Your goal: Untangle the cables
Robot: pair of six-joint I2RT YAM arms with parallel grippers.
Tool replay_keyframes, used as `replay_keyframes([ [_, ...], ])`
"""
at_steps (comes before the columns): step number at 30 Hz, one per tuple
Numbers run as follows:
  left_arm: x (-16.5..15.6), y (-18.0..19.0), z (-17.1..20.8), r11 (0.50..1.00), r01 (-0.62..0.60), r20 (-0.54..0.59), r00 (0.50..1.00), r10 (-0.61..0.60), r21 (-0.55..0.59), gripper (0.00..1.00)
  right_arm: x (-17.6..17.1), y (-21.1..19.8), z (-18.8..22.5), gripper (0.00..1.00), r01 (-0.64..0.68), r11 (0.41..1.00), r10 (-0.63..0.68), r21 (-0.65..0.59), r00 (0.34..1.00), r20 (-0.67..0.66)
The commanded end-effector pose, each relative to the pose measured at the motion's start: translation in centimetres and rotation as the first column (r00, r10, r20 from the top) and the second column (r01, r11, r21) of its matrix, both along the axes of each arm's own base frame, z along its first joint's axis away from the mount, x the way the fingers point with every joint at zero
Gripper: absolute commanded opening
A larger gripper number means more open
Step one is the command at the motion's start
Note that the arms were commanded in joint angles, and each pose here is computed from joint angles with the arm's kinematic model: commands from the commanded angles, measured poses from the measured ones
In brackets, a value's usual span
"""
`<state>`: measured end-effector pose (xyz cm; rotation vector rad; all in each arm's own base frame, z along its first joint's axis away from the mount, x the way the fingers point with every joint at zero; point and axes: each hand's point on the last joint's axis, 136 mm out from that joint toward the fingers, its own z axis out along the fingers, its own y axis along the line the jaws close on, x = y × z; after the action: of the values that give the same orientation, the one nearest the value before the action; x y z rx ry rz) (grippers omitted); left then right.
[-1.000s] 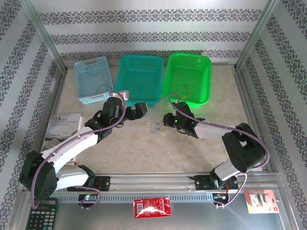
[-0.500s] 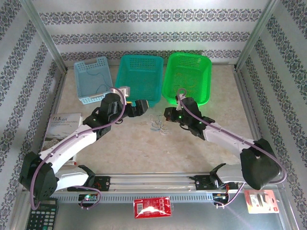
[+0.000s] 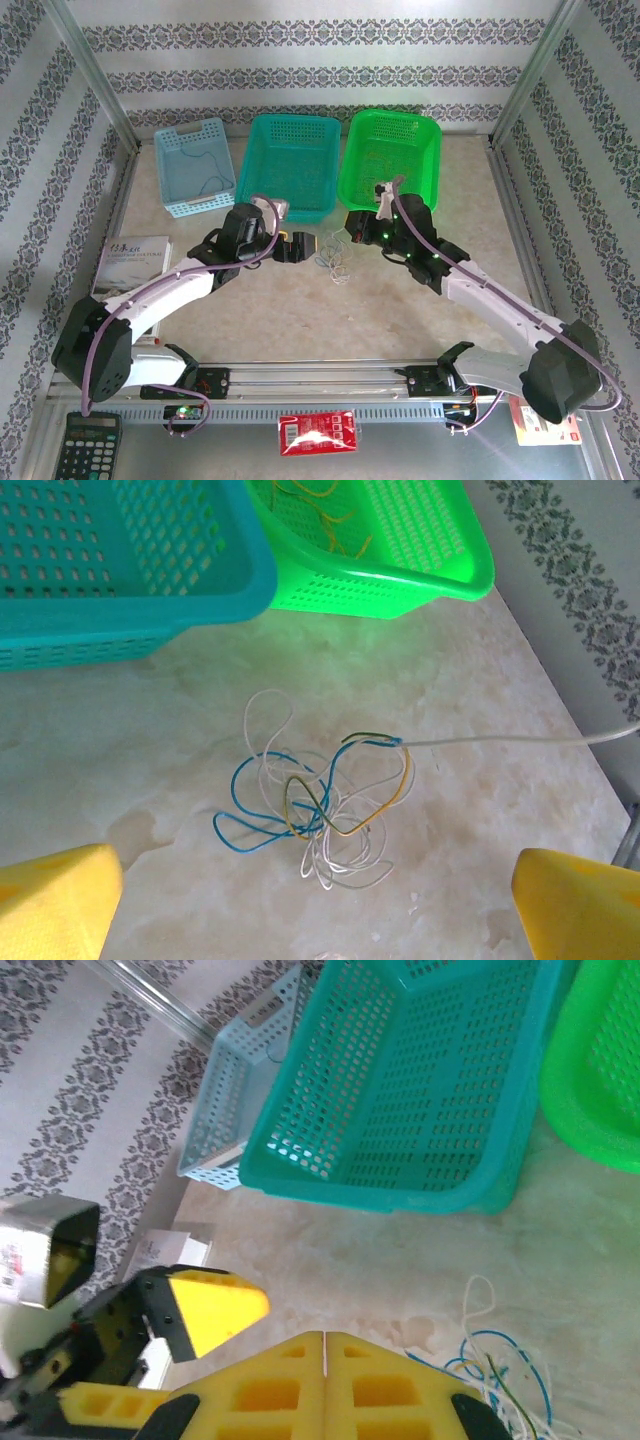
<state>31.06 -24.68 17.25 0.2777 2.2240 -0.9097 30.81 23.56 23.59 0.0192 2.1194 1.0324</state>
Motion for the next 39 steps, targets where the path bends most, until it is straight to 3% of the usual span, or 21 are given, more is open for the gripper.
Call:
replay_keyframes([
  [1,0.1,-0.7,0.6,0.997,0.079,0.077,0.994,-0.078,-0.007,1.0,-0.9,1.0,3.7,0.0,-0.053,0.997,0.05,0.053,0.997,0.064],
  [8,0.0,-2.0,0.4,0.99,0.138,0.094,0.986,-0.134,-0.038,1.0,-1.4,1.3,7.0,0.0,-0.068,0.993,0.056,0.099,0.991,0.12],
  [19,0.0,-5.6,-0.7,0.972,0.209,0.101,0.975,-0.199,-0.108,1.0,-2.1,1.6,9.0,0.0,-0.065,0.99,0.046,0.121,0.986,0.159],
  [30,2.1,-7.4,-2.7,0.982,0.144,0.144,0.982,-0.126,-0.121,0.99,-2.5,2.4,9.1,0.0,-0.074,0.987,0.051,0.144,0.986,0.156],
  [39,1.1,-8.0,-7.2,0.98,0.166,0.067,0.985,-0.16,-0.105,0.69,-2.6,1.7,14.4,0.0,-0.071,0.976,0.018,0.208,0.969,0.245],
])
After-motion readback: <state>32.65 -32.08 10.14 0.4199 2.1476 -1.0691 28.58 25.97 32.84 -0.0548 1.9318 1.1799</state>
